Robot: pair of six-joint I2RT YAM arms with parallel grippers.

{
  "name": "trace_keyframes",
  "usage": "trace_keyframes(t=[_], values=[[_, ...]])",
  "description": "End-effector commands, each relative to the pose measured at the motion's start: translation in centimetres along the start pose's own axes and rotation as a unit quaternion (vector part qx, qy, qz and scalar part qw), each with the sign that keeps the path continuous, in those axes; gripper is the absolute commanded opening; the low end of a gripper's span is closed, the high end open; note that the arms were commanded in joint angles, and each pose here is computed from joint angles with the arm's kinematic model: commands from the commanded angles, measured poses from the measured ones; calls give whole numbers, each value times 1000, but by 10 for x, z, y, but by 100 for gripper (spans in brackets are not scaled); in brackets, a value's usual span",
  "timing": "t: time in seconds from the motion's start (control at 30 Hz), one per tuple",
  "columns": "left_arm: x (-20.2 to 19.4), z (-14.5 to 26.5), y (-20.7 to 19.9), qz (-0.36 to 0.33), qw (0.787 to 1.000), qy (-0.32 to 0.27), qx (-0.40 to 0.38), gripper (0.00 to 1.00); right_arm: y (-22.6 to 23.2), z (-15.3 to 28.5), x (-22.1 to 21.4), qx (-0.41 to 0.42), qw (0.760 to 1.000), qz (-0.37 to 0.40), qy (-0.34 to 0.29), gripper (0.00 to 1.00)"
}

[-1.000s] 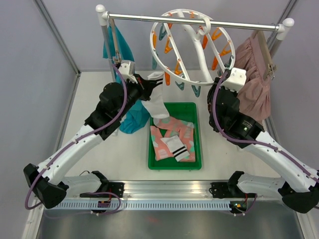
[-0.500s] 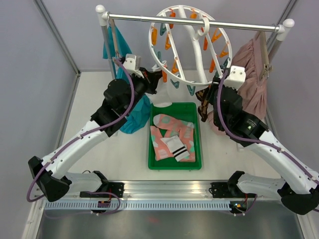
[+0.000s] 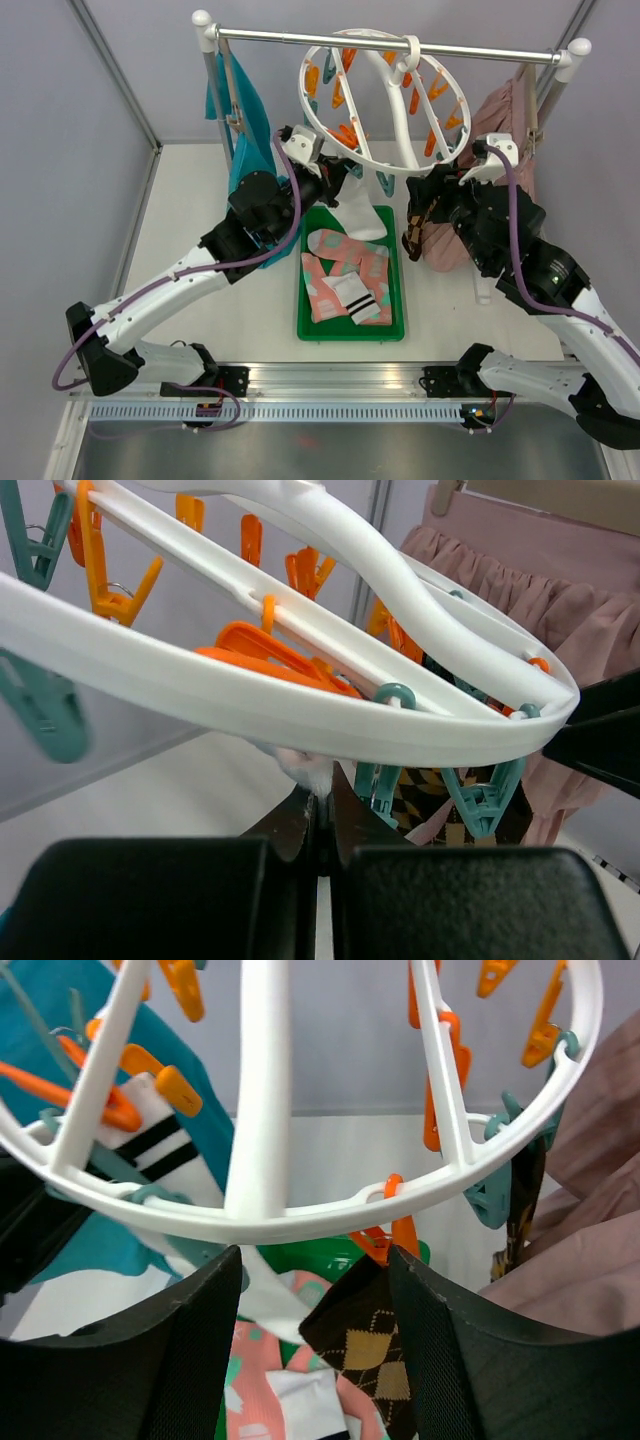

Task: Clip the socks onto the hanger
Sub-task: Rotate the hanger.

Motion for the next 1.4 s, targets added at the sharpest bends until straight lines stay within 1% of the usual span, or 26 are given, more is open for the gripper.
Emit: trace_keyframes(t=[0.0,0.23,0.27,0.4,0.47,0.5,0.57,0.67,0.73,0.77,0.8,0.97,1.1,1.13,1.2,1.23,1.3,1.37], values=[[22,-5,0,-26,999,-20,2,2,20,15,11,60,998,-29,7,67],[13,-21,-19,-42,999,10,-22,2,25,9,3,68,997,-34,15,66],[12,-23,-18,-55,998,14,-23,2,26,9,3,70,997,-35,17,66],[12,-26,-23,-63,997,18,-28,2,19,5,4,46,998,-33,9,64],[10,-26,-24,-63,997,21,-29,2,11,3,7,24,999,-35,-3,59],[8,-26,-23,-64,997,24,-28,2,10,2,10,18,999,-39,-11,55],[6,-26,-24,-65,997,26,-28,2,9,-1,10,11,999,-40,-16,54],[4,-29,-24,-68,997,32,-29,2,17,-2,7,31,999,-38,-4,54],[-6,-33,-26,-75,995,51,-33,2,23,-1,6,48,998,-34,2,54],[1,-35,-26,-75,996,48,-32,2,27,2,7,62,998,-34,5,55],[-6,-40,-28,-79,995,56,-32,2,30,4,8,71,997,-33,5,55],[-12,-49,-31,-81,993,72,-34,2,47,27,32,140,989,-48,-17,54],[-18,-52,-32,-81,993,78,-35,2,48,29,51,132,989,-54,-44,49],[-17,-51,-32,-80,993,77,-35,2,44,18,49,107,992,-49,-44,47],[-17,-51,-33,-76,994,77,-35,2,46,7,50,91,994,-40,-44,40],[-16,-51,-33,-76,994,75,-37,2,48,-9,40,75,996,-30,-33,39],[-16,-50,-33,-76,994,75,-37,2,50,-21,41,59,997,-25,-38,35],[-15,-50,-34,-75,994,73,-39,2,52,-41,35,37,999,-12,-37,34]])
Point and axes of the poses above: each gripper's point midway between its finger pads, its own z axis back along the fingers, its own y axis along the line the jaws close on, x = y × z, the point moved 1 cm from there along z, back along the fingers, and after that the axes turned 11 degrees about -z, right-handed, at the moved point
